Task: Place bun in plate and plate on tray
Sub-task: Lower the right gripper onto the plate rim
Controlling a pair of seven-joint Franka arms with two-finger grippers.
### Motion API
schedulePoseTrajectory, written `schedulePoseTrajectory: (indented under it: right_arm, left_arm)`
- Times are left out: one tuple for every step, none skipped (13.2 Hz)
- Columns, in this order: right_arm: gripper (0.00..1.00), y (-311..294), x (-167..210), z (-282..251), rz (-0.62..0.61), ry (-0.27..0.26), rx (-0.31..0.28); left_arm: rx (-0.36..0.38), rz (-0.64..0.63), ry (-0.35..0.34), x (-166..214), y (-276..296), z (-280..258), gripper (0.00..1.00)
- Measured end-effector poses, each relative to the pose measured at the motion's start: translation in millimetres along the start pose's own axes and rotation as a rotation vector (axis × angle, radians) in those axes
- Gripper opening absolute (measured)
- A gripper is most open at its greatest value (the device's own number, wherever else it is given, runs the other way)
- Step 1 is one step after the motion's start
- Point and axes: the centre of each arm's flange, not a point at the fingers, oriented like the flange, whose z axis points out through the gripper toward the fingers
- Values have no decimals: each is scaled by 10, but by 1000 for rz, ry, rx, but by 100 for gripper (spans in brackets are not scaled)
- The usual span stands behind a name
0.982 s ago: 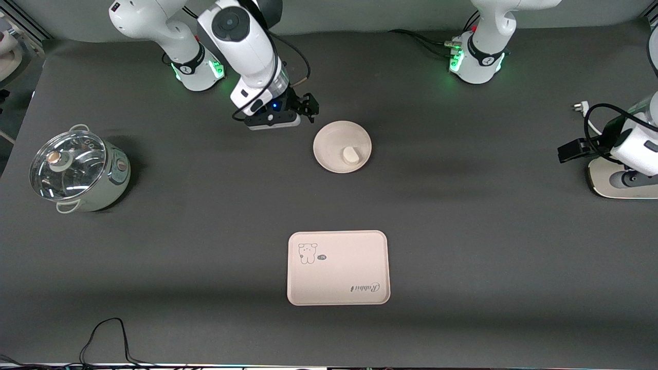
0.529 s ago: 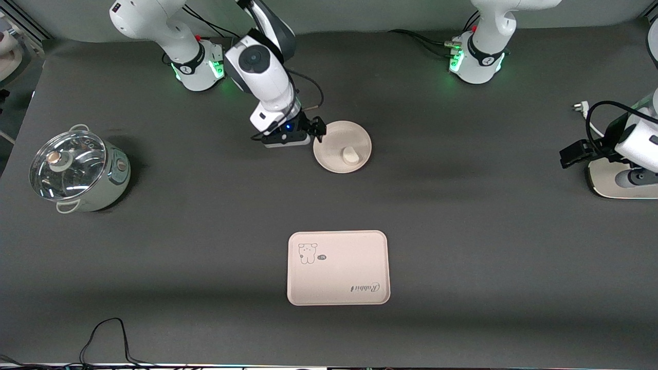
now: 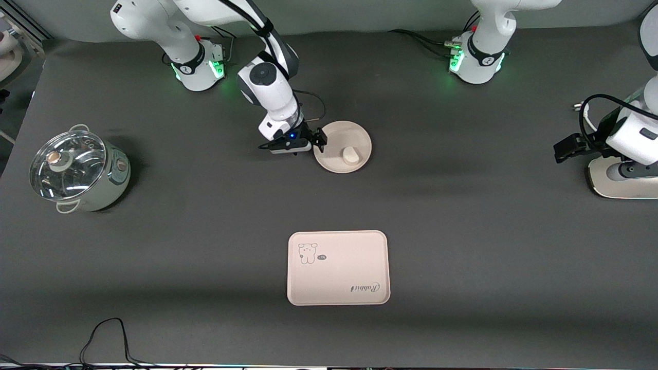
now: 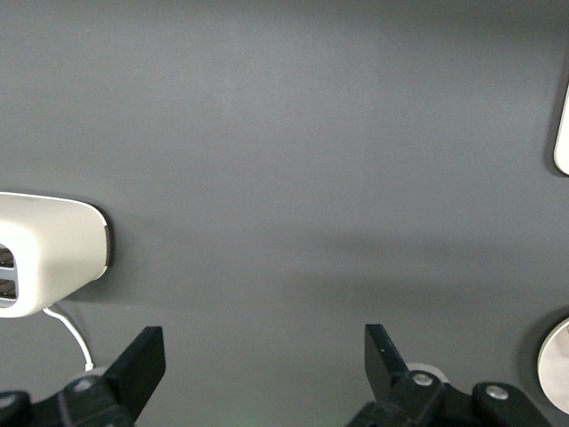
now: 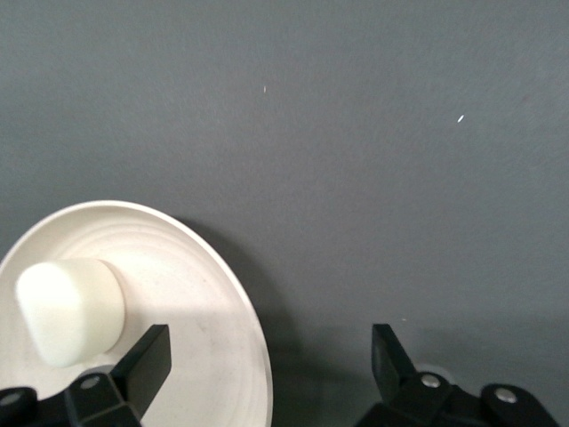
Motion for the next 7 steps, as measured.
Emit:
schedulePoseTrajectory:
  right_arm:
    - [100,-8,-117,130,1,-1,-3]
    - [100,-10,-166,183,-1,-2,-5]
    - [100,-6,-181,208,-1,-4,-8]
    - [100,-6,-177,207,0,-4,-8]
    - [100,-11,-174,205,1,-3,-7]
    - [100,-13,-172,203,1,-3,-6]
    - [96,-14,-168,200,2,-2,-6]
  left_arm:
    - [0,1,-1,-1,3,1,100]
    - [0,2,-1,-2,4,1,100]
    - [0,2,-3,-4,4,2,100]
    - [1,2,-4,-5,4,3,100]
    - [1,2,-4,-5,4,3,100]
    - [1,2,-4,-5,4,3,100]
    - [1,2,-4,-5,4,3,100]
